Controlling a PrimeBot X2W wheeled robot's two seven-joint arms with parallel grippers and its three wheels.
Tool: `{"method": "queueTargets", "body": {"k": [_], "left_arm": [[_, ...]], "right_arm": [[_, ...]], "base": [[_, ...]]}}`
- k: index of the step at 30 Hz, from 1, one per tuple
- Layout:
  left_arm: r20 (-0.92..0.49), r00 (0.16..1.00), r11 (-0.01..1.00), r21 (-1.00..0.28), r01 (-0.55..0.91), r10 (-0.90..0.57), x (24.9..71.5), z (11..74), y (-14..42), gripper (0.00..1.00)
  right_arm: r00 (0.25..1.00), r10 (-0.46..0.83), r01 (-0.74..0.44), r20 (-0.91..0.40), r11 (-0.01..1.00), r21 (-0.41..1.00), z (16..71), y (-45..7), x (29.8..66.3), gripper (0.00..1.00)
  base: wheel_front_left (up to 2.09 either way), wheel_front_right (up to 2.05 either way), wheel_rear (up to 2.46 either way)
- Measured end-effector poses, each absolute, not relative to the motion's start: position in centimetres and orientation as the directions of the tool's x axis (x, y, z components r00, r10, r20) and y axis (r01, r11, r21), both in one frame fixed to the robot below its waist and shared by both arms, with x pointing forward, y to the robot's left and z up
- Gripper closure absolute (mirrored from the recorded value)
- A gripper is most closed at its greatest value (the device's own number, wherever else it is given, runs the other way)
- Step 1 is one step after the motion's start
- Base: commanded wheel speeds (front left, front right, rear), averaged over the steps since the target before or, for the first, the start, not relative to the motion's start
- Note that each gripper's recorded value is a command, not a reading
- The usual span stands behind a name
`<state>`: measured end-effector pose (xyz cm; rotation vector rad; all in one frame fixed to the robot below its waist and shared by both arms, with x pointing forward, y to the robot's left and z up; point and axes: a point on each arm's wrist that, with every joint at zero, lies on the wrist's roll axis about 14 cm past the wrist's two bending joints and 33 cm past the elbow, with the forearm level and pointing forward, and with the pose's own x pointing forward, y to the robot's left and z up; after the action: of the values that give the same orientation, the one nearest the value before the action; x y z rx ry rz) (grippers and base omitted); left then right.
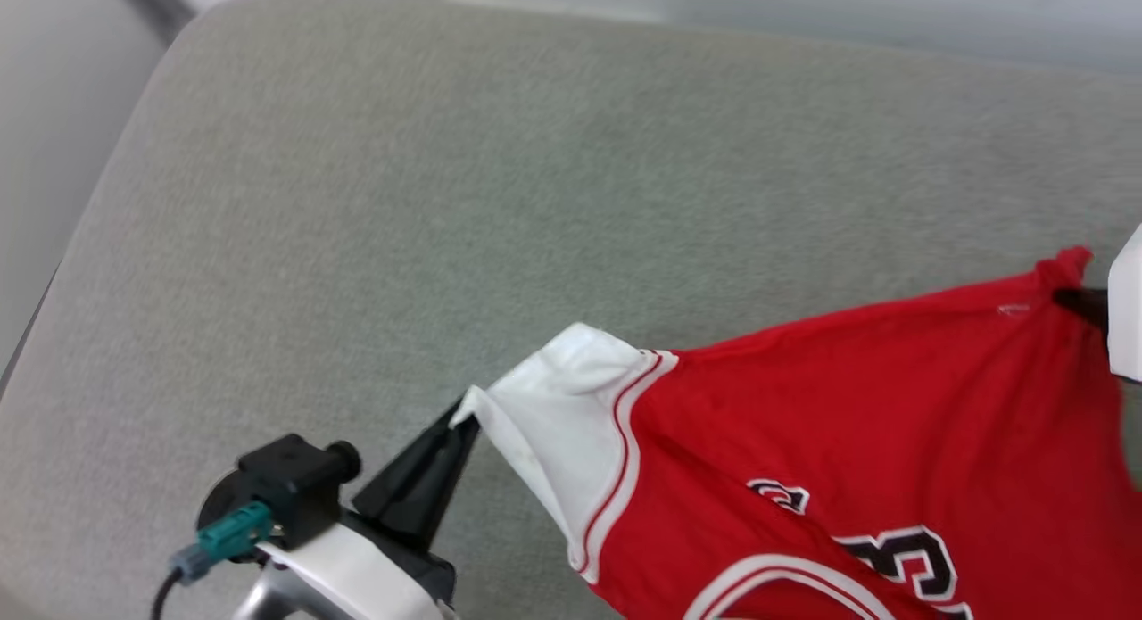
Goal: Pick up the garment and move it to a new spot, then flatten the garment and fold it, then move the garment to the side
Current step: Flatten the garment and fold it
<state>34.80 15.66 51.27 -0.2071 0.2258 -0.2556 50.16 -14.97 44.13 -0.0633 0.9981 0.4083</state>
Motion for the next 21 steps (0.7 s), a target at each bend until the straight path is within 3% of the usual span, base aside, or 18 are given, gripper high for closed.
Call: {"method": "queueTargets", "body": {"k": [12,21], "left_arm": [[0.027,0.949,0.939,-0.140,0.314,-0.313,35.7,59.2,15.6,1.00],[0.224,0.916,0.937,-0.037,0.348,-0.332,36.0,66.4,16.1,1.00]], "right_arm": [[0.770,0.340,-0.346,-0.540,0.934,0.095,57.3,-17.9,48.5,1.00],[0.879,0.366,-0.367,-0.307,0.929,0.057,65.4,-18.4,45.3,1.00]], "base": [[0.00,0.00,0.00],[0.00,0.00,0.00]]}}
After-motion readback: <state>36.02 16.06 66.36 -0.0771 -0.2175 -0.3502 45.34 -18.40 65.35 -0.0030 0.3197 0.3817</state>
